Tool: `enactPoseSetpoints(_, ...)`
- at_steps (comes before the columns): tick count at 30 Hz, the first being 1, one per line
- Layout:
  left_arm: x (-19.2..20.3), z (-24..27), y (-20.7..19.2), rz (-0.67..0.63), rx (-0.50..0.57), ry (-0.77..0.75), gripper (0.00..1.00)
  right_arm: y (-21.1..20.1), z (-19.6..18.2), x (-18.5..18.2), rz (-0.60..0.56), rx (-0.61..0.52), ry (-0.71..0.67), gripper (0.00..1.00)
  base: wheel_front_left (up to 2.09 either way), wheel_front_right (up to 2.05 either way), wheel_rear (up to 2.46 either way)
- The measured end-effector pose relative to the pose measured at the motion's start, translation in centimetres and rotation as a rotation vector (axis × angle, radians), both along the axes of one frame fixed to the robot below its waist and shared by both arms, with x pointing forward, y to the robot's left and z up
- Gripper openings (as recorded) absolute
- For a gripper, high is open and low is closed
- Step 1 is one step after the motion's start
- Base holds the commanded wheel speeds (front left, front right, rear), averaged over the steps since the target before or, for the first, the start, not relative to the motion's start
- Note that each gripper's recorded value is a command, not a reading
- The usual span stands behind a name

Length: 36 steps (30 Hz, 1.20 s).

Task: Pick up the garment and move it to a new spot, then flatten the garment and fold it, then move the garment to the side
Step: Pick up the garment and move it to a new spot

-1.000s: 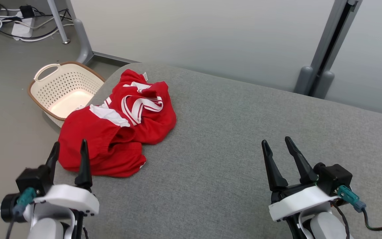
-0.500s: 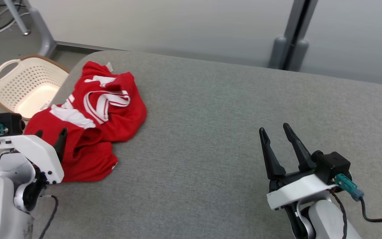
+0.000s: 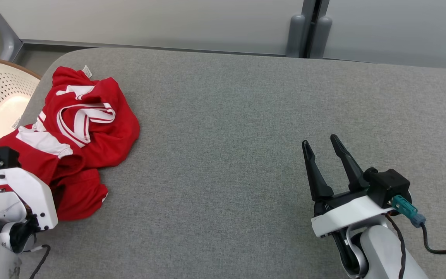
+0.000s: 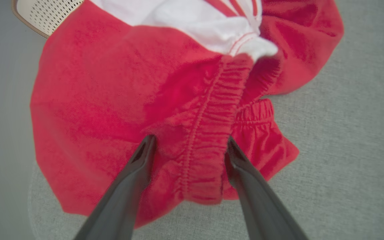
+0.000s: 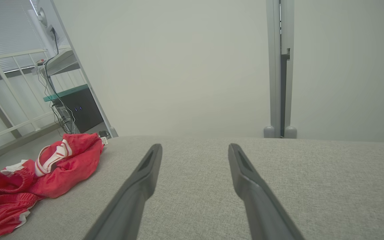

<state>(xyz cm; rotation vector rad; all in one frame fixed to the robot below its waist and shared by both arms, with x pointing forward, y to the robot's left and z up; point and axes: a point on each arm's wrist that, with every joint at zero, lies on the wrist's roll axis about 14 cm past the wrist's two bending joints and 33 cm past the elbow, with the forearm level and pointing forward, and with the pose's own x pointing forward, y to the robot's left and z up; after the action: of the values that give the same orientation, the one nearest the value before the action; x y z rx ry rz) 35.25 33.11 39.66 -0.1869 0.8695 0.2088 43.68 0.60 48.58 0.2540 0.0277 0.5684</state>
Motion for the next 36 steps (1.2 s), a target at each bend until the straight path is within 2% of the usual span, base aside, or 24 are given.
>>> enactPoseSetpoints(1,-0.1,-0.2,0.1,0.002,-0.001,0.010,0.85,-0.1,0.0,0.0,-0.002,0.000,0.000,1.00,0.00,0.00,0.00)
enactPoseSetpoints(2,-0.2,-0.5,0.0,0.002,-0.003,0.016,0.47,-0.1,0.0,0.0,-0.004,0.000,0.000,1.00,0.00,0.00,0.00)
enactPoseSetpoints(3,-0.2,-0.5,0.0,0.005,-0.006,0.010,0.00,-0.1,0.0,0.1,-0.004,0.000,-0.001,1.00,0.00,0.00,0.00)
enactPoseSetpoints(12,1.3,2.0,0.1,-0.017,0.026,-0.117,0.00,0.2,1.0,-0.2,0.005,0.008,-0.021,1.00,0.00,0.00,0.00)
enactPoseSetpoints(22,4.7,11.7,-1.8,-0.186,0.140,-0.371,0.00,-0.8,3.2,-1.5,-0.021,0.029,-0.061,1.00,0.00,0.00,0.00)
enactPoseSetpoints(26,6.7,16.6,-5.2,-0.295,0.156,-0.502,0.00,-2.2,3.6,-2.0,-0.059,0.039,-0.066,1.00,0.00,0.00,0.00)
enactPoseSetpoints(28,7.6,19.4,-8.7,-0.378,0.126,-0.585,0.00,-3.6,4.0,-2.3,-0.097,0.046,-0.073,1.00,0.00,0.00,0.00)
enactPoseSetpoints(36,8.3,26.0,-20.6,-0.602,-0.079,-0.809,0.00,-9.4,4.2,-3.3,-0.258,0.049,-0.076,1.00,0.00,0.00,0.00)
